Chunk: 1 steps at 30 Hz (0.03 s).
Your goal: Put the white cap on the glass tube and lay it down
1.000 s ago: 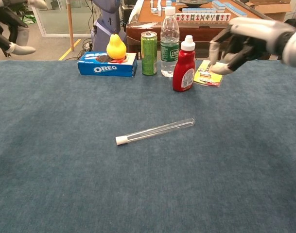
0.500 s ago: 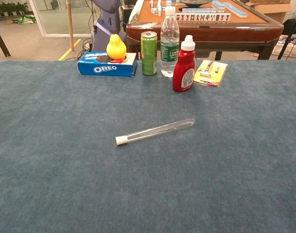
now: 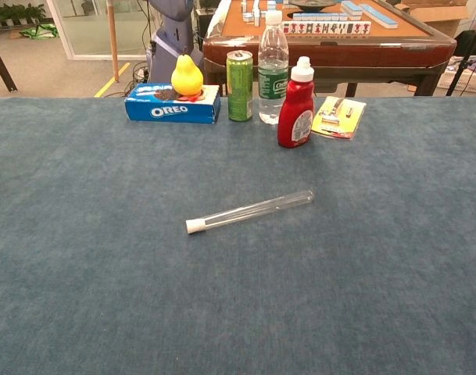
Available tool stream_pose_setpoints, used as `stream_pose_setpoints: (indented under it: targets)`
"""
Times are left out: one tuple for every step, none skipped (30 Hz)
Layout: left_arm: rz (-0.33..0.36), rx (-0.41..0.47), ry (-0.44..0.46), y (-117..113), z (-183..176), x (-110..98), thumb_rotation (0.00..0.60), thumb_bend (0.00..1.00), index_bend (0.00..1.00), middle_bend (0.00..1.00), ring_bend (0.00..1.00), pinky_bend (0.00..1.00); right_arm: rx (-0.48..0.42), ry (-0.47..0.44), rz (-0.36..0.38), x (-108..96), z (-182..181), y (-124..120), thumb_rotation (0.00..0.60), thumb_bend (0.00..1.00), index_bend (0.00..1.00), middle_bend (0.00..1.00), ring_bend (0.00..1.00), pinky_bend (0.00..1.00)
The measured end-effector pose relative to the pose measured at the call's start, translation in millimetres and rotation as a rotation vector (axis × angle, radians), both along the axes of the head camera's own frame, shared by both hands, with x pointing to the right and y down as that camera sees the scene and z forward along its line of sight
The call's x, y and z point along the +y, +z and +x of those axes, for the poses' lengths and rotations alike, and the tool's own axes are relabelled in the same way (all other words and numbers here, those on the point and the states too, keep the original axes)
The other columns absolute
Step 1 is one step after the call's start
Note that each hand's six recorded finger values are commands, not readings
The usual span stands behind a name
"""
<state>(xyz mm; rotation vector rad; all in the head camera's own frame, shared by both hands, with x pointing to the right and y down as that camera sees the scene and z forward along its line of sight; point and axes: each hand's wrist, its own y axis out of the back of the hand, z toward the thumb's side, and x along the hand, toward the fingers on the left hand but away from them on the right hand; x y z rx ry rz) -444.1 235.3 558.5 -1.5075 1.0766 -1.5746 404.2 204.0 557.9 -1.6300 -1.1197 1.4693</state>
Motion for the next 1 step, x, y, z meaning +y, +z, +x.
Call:
stream_pose_setpoints:
  targets:
    - [0.0, 0.003, -0.002, -0.3, 0.9, 2.6, 0.6, 0.25, 0.2, 0.4, 0.36, 0.45, -0.003, -0.002, 0.001, 0.0, -0.7, -0.4, 0.6, 0.32, 0.52, 0.55, 0.54, 0.82]
